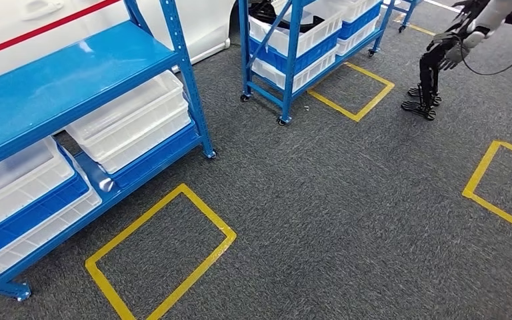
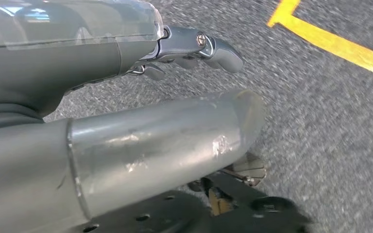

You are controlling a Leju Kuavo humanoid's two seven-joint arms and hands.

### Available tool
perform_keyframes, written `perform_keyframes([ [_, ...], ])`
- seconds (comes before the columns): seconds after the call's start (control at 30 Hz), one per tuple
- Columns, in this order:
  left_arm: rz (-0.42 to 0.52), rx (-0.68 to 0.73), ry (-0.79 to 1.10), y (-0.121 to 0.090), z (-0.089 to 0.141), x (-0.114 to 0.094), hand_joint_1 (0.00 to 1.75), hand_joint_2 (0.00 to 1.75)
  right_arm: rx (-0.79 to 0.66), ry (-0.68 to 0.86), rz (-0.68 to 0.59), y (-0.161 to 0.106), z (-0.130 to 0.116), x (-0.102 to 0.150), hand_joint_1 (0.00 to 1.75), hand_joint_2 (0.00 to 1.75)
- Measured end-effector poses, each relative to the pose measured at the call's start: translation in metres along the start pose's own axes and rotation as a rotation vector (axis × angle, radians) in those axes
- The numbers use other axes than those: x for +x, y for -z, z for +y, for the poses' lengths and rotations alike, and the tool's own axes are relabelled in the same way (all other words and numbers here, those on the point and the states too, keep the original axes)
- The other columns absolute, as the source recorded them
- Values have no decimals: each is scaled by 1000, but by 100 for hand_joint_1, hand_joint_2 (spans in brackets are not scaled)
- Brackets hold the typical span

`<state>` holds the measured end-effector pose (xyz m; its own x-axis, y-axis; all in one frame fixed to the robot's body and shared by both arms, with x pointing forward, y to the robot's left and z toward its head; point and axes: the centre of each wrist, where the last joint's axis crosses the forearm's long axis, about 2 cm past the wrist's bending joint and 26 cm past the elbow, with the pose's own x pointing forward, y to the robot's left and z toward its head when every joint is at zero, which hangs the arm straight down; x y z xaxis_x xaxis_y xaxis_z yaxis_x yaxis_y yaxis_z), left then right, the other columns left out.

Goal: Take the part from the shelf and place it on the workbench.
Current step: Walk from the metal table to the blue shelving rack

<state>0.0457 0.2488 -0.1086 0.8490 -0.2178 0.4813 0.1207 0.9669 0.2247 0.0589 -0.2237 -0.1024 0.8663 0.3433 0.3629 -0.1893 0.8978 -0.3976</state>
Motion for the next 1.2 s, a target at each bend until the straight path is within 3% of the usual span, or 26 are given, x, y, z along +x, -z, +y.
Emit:
perform_keyframes([
  [0.5, -18, 12, 9, -2, -11, 5, 0, 0, -23, 64, 52, 1, -7, -11, 0, 175],
  [1.2, -19, -2, 7, -3, -16, 6, 0, 0, -52, 58, 9, 4, -12, -11, 0, 175],
])
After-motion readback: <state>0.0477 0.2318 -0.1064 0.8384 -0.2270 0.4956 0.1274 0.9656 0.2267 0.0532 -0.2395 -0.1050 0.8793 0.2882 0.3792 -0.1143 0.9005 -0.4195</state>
